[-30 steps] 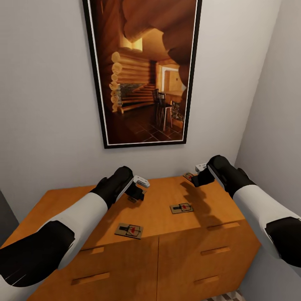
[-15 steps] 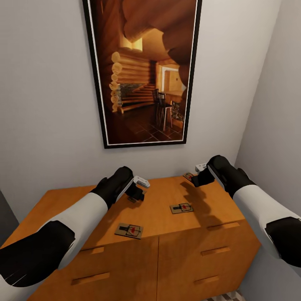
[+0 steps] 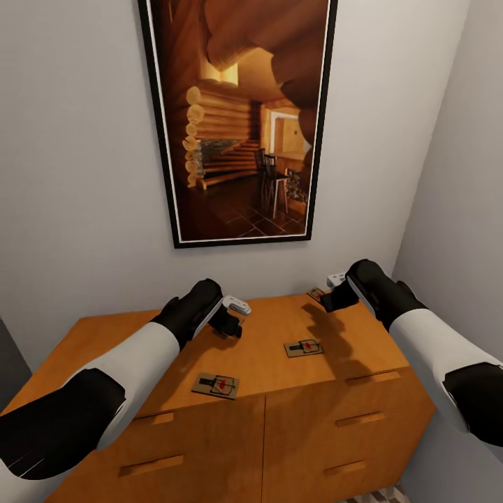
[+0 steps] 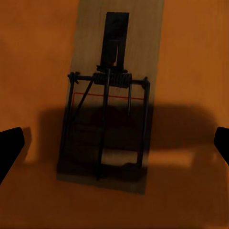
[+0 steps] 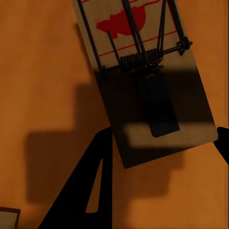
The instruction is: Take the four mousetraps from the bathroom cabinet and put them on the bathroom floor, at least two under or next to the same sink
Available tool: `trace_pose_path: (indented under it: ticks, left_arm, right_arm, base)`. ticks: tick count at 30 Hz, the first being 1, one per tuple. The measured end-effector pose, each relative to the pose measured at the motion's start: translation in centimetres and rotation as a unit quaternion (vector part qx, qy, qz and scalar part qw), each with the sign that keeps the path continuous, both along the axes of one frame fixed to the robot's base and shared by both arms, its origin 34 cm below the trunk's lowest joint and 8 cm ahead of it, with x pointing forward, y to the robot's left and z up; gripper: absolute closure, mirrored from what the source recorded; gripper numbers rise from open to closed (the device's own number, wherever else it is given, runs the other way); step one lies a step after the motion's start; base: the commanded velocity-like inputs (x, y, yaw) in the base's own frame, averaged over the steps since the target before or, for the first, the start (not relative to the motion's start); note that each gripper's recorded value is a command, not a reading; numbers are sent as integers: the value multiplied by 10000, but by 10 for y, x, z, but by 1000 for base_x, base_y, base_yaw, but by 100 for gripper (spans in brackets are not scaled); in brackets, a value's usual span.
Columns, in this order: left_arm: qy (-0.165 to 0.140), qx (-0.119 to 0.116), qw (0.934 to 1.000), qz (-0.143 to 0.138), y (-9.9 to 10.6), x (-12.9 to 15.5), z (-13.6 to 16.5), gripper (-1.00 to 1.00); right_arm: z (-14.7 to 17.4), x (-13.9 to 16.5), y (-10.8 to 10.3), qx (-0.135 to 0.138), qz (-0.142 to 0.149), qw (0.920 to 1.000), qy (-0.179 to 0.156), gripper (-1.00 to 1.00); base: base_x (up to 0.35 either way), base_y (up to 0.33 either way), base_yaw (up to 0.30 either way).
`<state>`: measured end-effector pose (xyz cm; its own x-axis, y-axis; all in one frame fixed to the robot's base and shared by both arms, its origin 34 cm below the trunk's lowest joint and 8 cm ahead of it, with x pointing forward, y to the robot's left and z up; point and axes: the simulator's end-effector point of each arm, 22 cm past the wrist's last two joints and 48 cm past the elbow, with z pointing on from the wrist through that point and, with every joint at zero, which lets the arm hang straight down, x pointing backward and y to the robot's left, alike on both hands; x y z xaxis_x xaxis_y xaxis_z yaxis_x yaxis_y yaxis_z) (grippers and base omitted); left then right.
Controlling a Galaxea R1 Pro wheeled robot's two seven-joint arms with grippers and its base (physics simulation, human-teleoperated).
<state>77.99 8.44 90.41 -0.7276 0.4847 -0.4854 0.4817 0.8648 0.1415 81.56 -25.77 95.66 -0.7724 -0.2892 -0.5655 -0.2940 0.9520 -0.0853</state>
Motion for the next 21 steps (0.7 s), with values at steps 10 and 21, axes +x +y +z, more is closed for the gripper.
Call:
trace_pose_path:
  ticks: [10, 21]
  left_arm:
    - [20, -10, 10000, 9, 1, 0, -2, -100]
    - [44, -60, 10000, 28, 2, -1, -2, -100]
  right_arm:
    - [0, 0, -1, -10, -9, 10000, -7, 100]
    - [-7, -2, -4, -16, -59, 9999, 91, 100]
  base:
    - [0, 0, 0]
    - [0, 0, 0]
